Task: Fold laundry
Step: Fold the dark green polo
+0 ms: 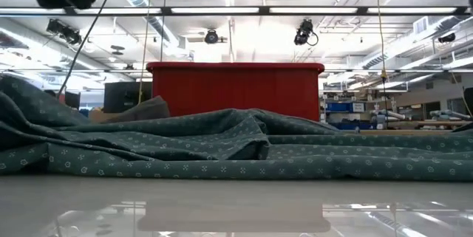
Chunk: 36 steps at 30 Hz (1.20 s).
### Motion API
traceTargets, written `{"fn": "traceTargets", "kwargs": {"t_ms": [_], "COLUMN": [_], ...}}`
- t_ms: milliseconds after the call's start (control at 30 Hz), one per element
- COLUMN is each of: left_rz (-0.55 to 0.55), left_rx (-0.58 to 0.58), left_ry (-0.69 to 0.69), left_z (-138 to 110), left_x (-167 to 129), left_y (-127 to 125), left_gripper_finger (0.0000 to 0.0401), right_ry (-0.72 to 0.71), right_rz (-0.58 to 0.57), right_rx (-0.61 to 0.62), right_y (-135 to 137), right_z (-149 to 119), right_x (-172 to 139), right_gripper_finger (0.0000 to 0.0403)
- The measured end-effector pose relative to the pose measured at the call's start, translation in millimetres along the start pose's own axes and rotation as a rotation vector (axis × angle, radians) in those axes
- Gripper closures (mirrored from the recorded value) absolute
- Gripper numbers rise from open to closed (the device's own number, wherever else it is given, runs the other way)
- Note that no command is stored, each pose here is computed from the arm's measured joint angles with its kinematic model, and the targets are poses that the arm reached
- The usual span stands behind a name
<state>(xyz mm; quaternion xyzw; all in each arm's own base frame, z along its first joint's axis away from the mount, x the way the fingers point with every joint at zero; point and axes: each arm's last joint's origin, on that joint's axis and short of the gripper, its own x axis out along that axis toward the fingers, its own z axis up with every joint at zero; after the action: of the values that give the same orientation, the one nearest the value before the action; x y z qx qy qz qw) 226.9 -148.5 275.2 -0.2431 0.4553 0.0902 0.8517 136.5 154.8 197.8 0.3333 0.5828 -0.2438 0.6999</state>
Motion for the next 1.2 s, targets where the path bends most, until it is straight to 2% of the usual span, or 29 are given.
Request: {"fn": "traceTargets", "kwargs": {"t_ms": [133,233,400,567,700,833,1000,1200], "left_rz": [0.036,0.062,0.131,0.123,0.036,-0.01,-0.07,-0.105], "left_rx": [-0.046,-0.054,0.08,0.08,0.057,0.031,0.007,0.006], "left_ry": [0.023,0.018,0.001,0.099,0.093,0.076,0.068,0.009], "left_z": [0,-4,-2,1,9,20,26,27], "left_x": [-6,-6,13,41,55,57,41,4], "left_y": [1,0,8,36,48,54,58,67], "left_gripper_finger": [0.0263,0.026,0.026,0.0259,0.0259,0.0259,0.0259,0.0259], "right_ry": [-0.163,-0.305,-0.462,-0.629,-0.593,-0.506,-0.46,-0.422], "right_rz": [0.068,0.143,0.316,0.407,0.445,0.486,0.508,0.493], "right_rx": [-0.093,-0.165,-0.279,-0.383,-0.497,-0.618,-0.642,-0.634], "right_y": [8,18,35,47,60,86,116,133], "right_z": [6,26,95,178,234,271,299,314], "right_x": [-4,2,15,16,35,58,79,101], "right_gripper_finger": [0.0202,0.02,0.0203,0.0205,0.0206,0.0206,0.0206,0.0228]}}
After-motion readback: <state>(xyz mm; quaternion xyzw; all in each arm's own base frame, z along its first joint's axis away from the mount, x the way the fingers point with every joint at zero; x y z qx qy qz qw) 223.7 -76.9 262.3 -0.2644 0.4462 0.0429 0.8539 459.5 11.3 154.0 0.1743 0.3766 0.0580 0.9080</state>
